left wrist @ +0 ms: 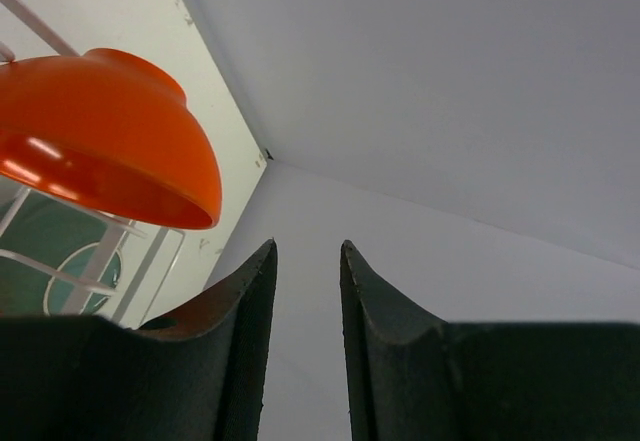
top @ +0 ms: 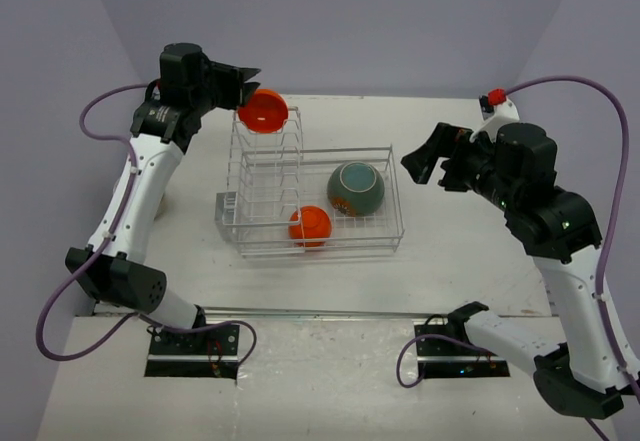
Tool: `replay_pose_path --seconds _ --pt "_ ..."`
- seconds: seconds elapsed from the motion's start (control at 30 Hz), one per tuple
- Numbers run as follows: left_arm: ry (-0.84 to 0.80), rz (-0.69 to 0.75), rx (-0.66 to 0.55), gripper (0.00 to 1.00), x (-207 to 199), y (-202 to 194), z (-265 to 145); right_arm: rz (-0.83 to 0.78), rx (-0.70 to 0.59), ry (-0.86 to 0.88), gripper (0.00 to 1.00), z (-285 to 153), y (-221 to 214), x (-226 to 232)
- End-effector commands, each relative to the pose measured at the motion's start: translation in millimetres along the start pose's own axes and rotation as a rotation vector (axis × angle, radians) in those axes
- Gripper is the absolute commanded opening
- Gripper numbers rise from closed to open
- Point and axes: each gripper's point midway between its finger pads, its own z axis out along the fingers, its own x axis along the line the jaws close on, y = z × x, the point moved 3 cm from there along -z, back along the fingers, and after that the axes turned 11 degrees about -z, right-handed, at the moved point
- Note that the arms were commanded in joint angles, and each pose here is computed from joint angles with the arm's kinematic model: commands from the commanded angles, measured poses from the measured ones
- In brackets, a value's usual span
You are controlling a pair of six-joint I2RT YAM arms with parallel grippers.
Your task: Unload the bowls from the dish rack
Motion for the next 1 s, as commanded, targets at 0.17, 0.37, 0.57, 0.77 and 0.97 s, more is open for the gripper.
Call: replay_pose_path --seconds 0.17,0.37,0.57,0.77,0.97 --pt "0.023 0.045 -0.004 0.33 16.1 0.2 -20.8 -0.013 -0.043 0.0 0.99 -2.9 7.0 0.5" --pt "0.05 0.051 -0.029 0.33 27.1 5.7 -14.5 -0.023 -0.049 0.001 0.99 -7.4 6.7 0.1" --pt "0.065 0.053 -0.036 0.33 32.6 8.1 -3.6 -0.035 -0.049 0.001 0.99 -8.0 6.4 -0.5" --pt "0.056 0.059 -0.042 0.33 30.5 9.5 4.0 -0.043 -0.057 0.005 0.99 -7.4 9.3 0.5" --pt "0.072 0.057 -0.031 0.34 32.3 8.6 16.0 -0.044 -0.06 0.004 0.99 -4.8 11.1 0.6"
